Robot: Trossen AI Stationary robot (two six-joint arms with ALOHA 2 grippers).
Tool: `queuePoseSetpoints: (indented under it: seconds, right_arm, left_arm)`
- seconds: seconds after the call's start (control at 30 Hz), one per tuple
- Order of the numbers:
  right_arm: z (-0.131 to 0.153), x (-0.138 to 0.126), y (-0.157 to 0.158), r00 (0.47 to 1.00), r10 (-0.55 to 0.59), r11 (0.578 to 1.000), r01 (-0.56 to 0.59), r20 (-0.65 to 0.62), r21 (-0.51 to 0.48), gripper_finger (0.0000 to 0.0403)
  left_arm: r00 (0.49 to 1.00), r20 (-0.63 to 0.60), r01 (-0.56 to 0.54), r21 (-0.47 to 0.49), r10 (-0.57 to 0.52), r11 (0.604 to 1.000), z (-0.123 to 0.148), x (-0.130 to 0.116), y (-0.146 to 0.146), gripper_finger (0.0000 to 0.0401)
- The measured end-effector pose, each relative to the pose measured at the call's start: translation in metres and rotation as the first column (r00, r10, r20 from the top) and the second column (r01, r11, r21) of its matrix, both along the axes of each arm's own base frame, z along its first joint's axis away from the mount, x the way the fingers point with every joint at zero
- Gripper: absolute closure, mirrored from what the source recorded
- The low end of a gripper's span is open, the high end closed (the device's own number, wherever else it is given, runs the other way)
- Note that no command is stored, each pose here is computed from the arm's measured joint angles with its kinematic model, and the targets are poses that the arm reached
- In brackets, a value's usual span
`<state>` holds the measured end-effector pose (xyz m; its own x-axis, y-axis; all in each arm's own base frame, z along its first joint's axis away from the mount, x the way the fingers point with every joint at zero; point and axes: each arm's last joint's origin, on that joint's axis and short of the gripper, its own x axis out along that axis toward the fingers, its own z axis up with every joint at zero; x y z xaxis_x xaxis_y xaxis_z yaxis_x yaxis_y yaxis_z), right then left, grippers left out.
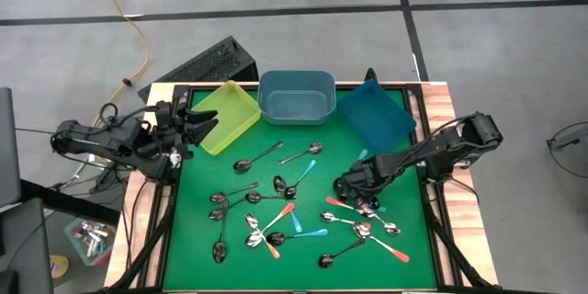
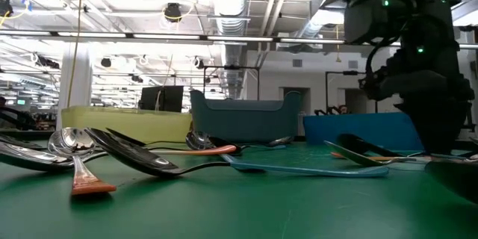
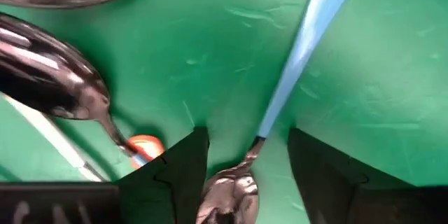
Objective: Sort silverware by color (type)
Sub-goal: Put the blue spoon into the blue bin
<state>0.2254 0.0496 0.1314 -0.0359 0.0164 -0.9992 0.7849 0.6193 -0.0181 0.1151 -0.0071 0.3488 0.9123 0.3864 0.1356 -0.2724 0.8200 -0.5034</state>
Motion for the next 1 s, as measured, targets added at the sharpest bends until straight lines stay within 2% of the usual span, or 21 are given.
queuePoseSetpoints:
  seconds: [0.1,0.27,0.53,1.0]
  right_arm:
    - [0.001,0.0,-0.002,1.0,-0.012,1.0,0.012,-0.001,-0.002,0.0221]
    - [0.001,-0.002,-0.003,1.0,-0.026,1.0,0.026,-0.009,-0.009,0.0292]
    - [0.002,-0.003,-0.003,1.0,-0.029,1.0,0.028,-0.011,-0.009,0.0388]
    - [0.02,-0.006,-0.003,0.994,-0.068,0.998,0.067,0.088,0.015,0.0394]
  left_arm:
    - [1.0,-0.002,-0.024,-0.004,0.024,1.0,0.0,0.0,0.001,0.0225]
    - [0.998,-0.026,-0.065,-0.005,0.065,0.998,-0.002,0.002,0.001,0.0225]
    - [0.996,-0.064,-0.069,-0.014,0.068,0.997,-0.007,0.006,0.0,0.0225]
    - [0.995,-0.059,-0.086,-0.04,0.084,0.995,-0.008,0.007,0.001,0.0225]
